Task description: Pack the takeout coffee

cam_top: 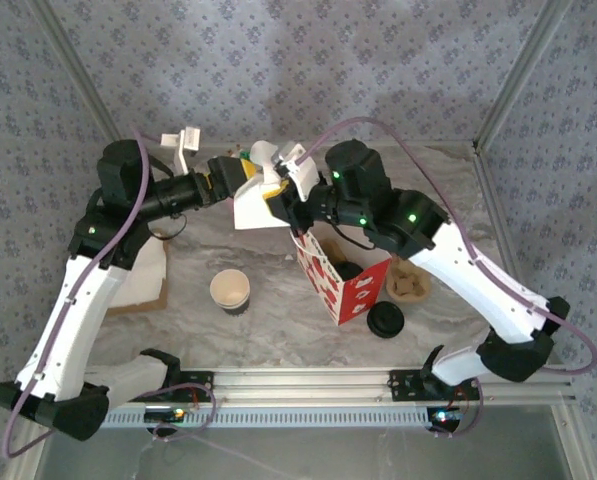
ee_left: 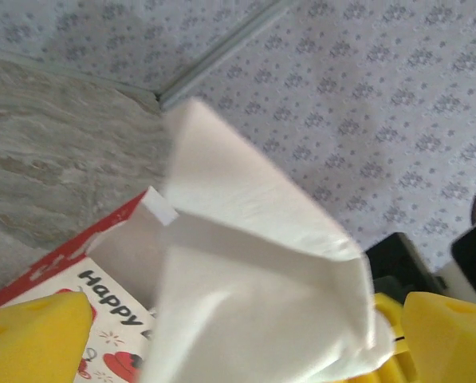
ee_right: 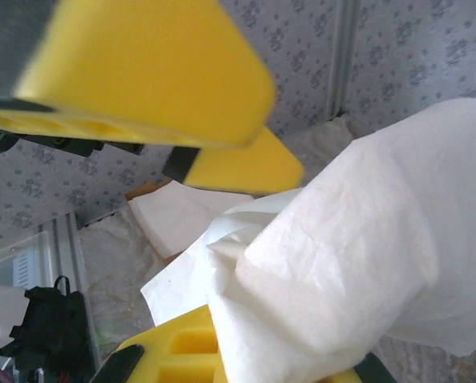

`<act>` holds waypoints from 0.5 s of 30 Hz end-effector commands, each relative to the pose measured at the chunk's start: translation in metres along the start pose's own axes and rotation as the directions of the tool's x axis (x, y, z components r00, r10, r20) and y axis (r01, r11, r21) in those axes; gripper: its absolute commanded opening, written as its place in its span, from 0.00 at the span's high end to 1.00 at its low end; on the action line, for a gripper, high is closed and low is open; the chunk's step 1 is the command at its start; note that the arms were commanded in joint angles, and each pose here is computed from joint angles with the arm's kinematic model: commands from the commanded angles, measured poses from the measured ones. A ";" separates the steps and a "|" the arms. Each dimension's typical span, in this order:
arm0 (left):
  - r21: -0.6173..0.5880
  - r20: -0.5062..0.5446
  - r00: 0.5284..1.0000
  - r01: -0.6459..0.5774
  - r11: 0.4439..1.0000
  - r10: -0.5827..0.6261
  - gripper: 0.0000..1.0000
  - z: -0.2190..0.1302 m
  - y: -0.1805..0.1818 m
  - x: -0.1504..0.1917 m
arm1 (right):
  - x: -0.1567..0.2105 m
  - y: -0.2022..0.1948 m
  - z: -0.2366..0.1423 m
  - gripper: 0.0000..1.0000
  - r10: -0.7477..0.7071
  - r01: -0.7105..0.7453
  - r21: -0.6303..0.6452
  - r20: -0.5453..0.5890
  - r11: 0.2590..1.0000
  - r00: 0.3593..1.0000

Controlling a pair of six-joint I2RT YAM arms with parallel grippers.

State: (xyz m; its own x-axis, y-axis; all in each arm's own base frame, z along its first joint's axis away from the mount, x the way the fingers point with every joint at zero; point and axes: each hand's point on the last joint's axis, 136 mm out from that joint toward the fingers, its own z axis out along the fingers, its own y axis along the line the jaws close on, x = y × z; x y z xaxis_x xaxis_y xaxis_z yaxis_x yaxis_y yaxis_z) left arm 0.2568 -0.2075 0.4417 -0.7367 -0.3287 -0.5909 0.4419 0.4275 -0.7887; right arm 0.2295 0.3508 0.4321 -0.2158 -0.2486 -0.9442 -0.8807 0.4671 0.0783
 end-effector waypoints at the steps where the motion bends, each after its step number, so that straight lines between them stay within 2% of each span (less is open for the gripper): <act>1: -0.066 0.101 0.991 -0.080 0.995 0.086 0.01 -0.023 -0.010 -0.013 | -0.006 -0.008 -0.023 1.00 0.025 -0.028 0.077 0.038 0.997 0.999; 3: -0.101 0.118 0.988 -0.086 0.991 0.097 0.01 -0.026 -0.004 -0.012 | -0.005 -0.012 -0.034 1.00 0.026 -0.031 0.106 0.045 0.994 0.999; 8: -0.158 0.124 0.987 -0.082 0.984 0.102 0.00 -0.027 0.014 -0.004 | 0.023 -0.025 -0.055 1.00 0.045 -0.036 0.200 -0.044 0.979 0.998; 15: -0.219 0.050 0.986 -0.145 0.965 0.160 0.01 -0.008 0.029 0.025 | 0.063 -0.056 -0.080 1.00 0.140 -0.076 0.349 -0.162 0.934 0.977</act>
State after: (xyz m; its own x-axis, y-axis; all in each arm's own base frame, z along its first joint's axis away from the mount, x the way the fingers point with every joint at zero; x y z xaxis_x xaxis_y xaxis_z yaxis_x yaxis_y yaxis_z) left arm 0.2462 -0.1939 0.4176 -0.6505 -0.3401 -0.6791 0.4157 0.5889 -0.6931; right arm 0.2274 0.2692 0.4171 -0.3130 -0.2795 -0.9077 -0.7367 0.6746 0.0463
